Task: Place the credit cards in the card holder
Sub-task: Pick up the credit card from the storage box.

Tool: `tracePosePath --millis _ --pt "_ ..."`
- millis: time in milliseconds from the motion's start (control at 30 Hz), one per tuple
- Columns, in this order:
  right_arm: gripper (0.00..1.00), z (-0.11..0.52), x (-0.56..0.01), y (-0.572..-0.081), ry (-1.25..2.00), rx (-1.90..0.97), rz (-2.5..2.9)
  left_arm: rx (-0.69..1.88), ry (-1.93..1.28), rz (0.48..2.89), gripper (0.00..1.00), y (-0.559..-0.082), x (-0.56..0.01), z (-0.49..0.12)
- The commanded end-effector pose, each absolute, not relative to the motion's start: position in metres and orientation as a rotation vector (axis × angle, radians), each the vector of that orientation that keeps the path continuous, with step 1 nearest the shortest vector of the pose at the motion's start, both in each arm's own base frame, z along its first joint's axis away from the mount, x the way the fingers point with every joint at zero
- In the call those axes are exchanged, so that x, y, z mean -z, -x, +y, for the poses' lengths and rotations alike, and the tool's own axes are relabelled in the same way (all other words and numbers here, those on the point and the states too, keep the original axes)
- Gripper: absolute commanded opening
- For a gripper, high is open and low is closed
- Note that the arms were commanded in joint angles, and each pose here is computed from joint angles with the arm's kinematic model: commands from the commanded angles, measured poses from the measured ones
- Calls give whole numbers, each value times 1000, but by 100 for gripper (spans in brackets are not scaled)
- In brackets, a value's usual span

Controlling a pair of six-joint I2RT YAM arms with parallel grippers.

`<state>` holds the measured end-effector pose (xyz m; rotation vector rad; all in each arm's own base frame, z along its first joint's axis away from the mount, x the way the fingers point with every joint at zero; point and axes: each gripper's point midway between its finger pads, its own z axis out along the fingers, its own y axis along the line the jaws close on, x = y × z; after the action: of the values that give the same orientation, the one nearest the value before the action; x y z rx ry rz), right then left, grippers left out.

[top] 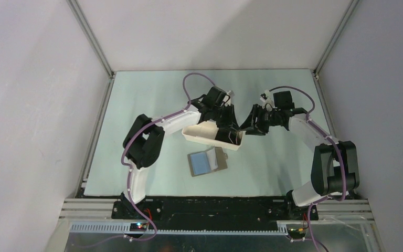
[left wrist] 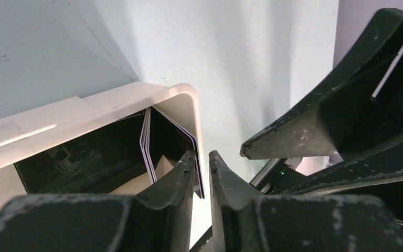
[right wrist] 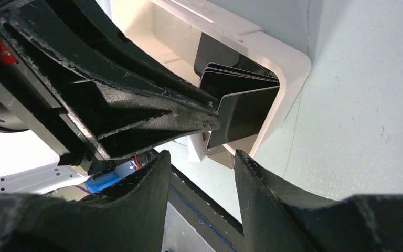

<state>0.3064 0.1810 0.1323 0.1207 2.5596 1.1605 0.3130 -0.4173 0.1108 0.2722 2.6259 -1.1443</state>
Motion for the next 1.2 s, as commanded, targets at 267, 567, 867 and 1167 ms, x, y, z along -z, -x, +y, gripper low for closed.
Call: tracePosePath --millis 267,567,867,1167 --pt "51 168 -142 -307 -164 -1125 2533 937 -233 2699 34 -317 -91 -394" --pt "51 167 -143 -307 -167 -1128 2532 969 -295 2690 29 -314 -95 -407" --pt "44 165 -136 -306 -168 -1101 2557 980 -309 2681 12 -314 -99 -409" --pt "43 174 -134 -302 -145 -1102 2574 994 -315 2654 18 -317 -114 -410"
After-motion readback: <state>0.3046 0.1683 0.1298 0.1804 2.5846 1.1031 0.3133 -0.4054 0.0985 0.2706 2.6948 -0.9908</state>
